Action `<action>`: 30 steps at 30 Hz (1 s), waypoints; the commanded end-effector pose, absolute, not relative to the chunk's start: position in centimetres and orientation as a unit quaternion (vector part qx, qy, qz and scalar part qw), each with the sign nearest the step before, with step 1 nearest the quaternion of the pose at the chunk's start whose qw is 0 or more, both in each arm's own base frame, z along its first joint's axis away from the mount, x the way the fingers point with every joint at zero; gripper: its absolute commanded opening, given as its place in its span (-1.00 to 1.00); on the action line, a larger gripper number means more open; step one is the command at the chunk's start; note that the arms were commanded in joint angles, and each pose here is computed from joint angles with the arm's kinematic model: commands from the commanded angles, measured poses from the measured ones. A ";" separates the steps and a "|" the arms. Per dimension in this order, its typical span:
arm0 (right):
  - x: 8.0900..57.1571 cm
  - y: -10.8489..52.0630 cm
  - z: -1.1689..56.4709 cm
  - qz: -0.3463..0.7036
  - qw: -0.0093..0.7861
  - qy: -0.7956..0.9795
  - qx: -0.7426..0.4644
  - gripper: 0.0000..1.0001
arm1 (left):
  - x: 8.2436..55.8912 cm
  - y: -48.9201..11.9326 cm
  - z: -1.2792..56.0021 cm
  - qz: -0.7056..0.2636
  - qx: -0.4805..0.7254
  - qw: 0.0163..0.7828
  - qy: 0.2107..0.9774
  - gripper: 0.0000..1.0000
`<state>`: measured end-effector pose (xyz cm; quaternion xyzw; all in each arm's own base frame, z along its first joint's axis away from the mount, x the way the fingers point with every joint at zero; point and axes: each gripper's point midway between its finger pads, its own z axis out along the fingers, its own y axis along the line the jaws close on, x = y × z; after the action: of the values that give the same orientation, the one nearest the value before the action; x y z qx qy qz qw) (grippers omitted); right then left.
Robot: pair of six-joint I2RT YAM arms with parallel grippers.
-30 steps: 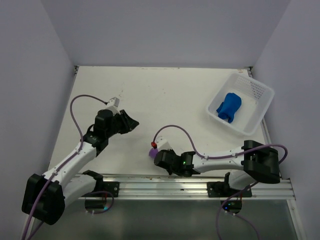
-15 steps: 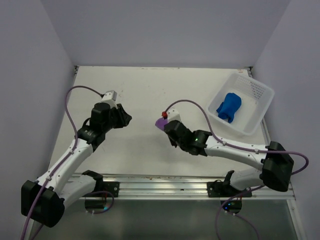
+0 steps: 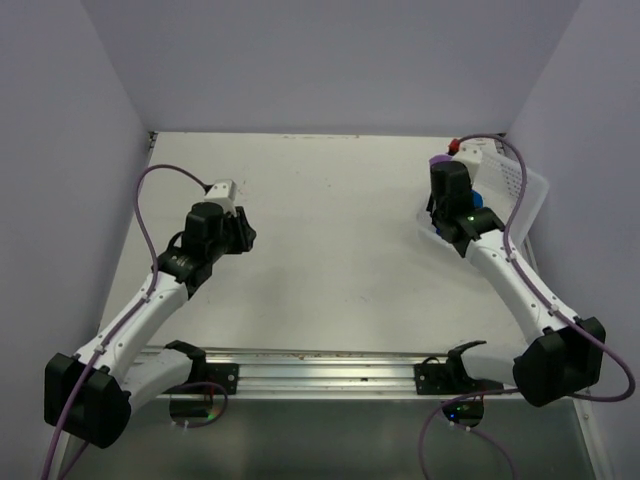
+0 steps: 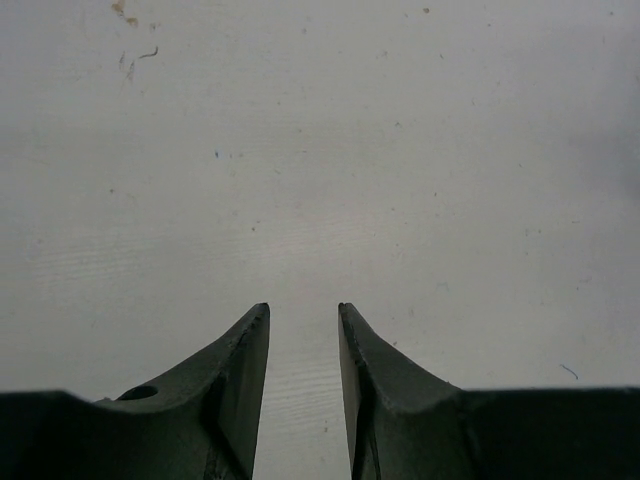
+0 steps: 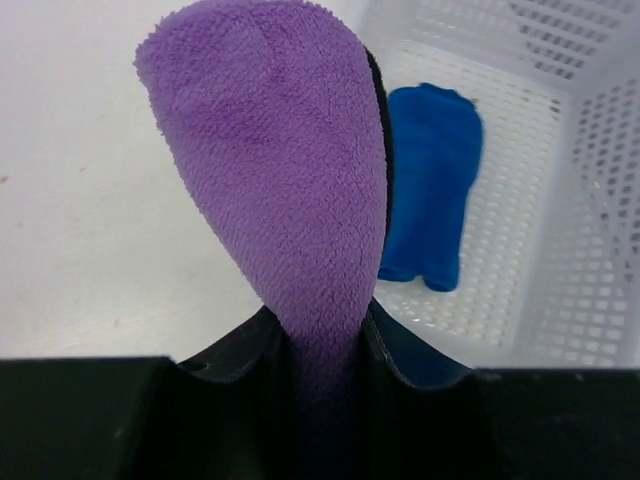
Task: Roll the towels
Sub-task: Place the rolled towel into the container
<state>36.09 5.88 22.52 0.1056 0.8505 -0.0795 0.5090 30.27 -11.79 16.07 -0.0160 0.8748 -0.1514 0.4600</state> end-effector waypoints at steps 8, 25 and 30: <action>34.6 -8.1 21.4 -0.125 0.495 0.809 0.289 -1.00 | 30.8 -11.7 16.4 -0.145 0.008 0.468 0.872 -0.24; 35.9 -13.7 11.3 -0.108 0.442 0.818 0.353 -1.00 | 30.8 -12.2 14.9 -0.149 0.017 0.442 0.884 -0.23; 36.3 -14.0 8.9 -0.106 0.416 0.828 0.360 -0.98 | 30.8 -12.4 14.5 -0.151 0.019 0.436 0.887 -0.23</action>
<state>34.44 -13.96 8.38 0.3574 0.8391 -0.1250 0.3905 30.29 -12.32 13.89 0.0076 0.8915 -0.1487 0.4278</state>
